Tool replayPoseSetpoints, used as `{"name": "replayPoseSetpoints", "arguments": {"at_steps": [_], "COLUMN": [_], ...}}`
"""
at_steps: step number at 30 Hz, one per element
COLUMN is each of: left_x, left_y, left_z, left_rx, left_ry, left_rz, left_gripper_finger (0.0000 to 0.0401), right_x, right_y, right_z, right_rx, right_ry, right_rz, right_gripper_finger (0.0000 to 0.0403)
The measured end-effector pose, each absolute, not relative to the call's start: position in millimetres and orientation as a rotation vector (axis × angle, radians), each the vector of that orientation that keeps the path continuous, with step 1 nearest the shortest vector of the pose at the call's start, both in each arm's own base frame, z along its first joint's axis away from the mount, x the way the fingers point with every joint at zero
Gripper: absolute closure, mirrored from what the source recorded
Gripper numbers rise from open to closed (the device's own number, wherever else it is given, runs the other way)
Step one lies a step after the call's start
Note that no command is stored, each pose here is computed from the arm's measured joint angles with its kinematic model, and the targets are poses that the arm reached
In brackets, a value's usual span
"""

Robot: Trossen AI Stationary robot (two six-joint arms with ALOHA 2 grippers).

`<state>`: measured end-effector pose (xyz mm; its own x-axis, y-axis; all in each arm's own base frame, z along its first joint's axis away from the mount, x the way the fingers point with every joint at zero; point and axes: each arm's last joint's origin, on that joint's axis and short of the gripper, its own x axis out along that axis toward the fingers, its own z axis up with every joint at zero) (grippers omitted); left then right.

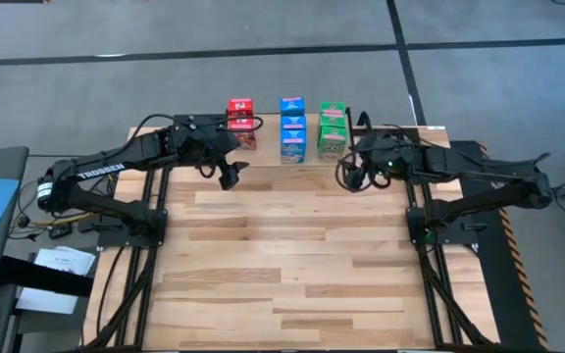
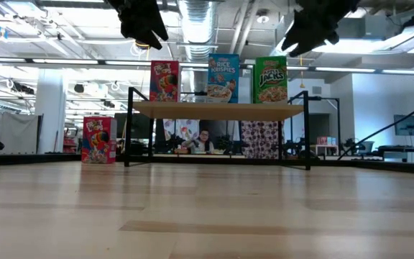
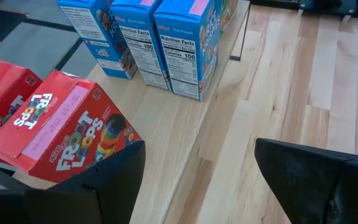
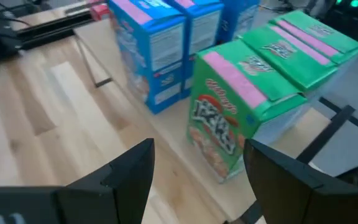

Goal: Stack cereal on shelf
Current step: Adjust the green cereal box on the shelf

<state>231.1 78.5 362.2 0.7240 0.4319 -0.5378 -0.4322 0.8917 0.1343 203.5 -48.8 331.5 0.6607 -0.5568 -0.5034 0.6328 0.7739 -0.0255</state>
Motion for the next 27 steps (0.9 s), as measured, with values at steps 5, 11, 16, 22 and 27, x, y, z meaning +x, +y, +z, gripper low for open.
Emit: {"name": "replayPoseSetpoints", "arguments": {"at_steps": [5, 11, 16, 22, 27], "left_x": [231, 230, 230, 230, 230], "left_y": [79, 80, 80, 80, 80], "left_z": [362, 362, 362, 362, 362], "left_rx": [0.004, 0.008, 0.008, 0.008, 0.006], "left_ry": [0.595, 0.595, 0.595, 0.595, 0.595], "left_rz": [0.511, 0.53, 0.531, 0.531, 0.531], "left_gripper_finger": [0.0108, 0.0108, 0.0108, 0.0108, 0.0108], "right_x": [202, 206, 213, 214, 205], "right_y": [-57, -63, -66, -68, -64], "right_z": [330, 332, 328, 327, 332], "right_rx": [0.168, 0.161, 0.155, 0.158, 0.21], "right_ry": [0.516, 0.49, 0.505, 0.514, 0.487], "right_rz": [-0.716, -0.7, -0.672, -0.678, -0.682], "right_gripper_finger": [0.0133, 0.0133, 0.0133, 0.0133, 0.0133]}}
